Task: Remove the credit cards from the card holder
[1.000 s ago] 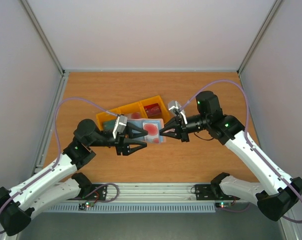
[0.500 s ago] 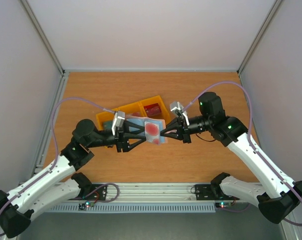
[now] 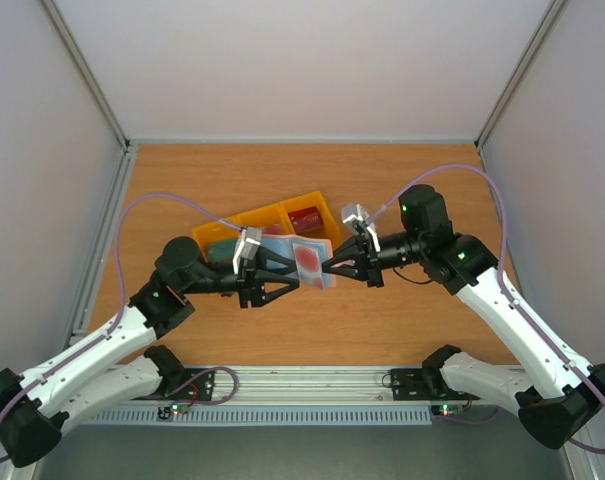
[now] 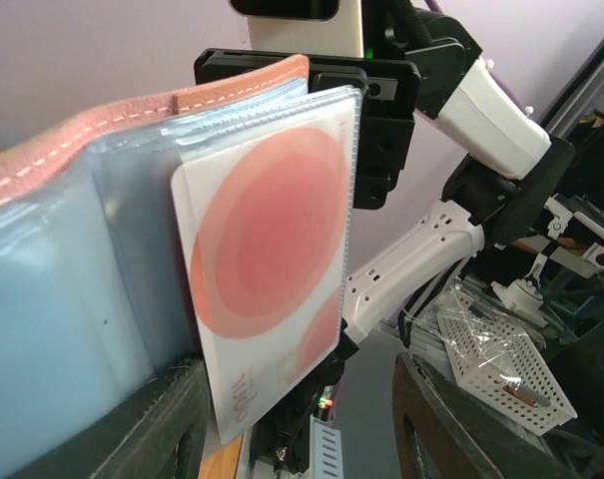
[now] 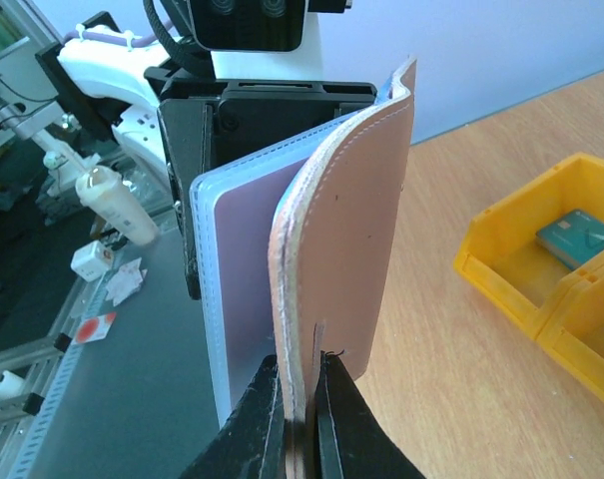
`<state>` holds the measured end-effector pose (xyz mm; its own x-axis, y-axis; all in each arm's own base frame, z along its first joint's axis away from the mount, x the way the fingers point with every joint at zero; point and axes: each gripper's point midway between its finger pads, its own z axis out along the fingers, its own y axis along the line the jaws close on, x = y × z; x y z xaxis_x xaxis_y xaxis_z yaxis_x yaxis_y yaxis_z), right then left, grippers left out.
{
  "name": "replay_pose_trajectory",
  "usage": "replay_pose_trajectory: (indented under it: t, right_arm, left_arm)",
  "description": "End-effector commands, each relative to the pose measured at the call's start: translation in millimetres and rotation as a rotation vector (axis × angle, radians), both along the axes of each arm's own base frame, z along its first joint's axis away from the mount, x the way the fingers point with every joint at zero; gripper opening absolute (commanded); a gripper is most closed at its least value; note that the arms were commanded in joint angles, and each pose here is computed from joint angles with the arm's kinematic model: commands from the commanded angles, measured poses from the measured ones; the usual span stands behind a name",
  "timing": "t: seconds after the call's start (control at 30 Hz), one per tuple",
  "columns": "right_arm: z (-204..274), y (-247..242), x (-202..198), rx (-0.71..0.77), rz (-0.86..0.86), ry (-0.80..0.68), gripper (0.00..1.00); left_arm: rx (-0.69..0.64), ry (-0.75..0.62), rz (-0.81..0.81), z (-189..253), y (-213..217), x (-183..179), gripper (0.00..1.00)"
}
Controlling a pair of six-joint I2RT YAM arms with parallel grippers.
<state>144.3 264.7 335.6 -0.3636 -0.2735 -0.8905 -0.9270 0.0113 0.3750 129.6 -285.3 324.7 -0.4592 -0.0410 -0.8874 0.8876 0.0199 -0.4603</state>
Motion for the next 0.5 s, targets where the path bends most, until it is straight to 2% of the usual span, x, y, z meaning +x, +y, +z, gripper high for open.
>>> replay_pose_trajectory:
  t: [0.0, 0.27, 0.47]
  right_arm:
    - [7.0, -1.1, 0.1, 0.023, -0.004, -0.051, 0.01]
    - [4.0, 0.9, 7.6, 0.01, -0.023, -0.047, 0.01]
    - [3.2, 5.2, 16.0, 0.003, -0.032, -0.036, 0.01]
  left_arm:
    - [-0.101, -0.143, -0.041, 35.7, 5.7, -15.5, 0.51]
    - [-0.123, -0.066, 0.021, 39.5, 15.8, -1.2, 0.54]
    - [-0.156, -0.108, -0.015, 51.6, 14.2, -7.2, 0.51]
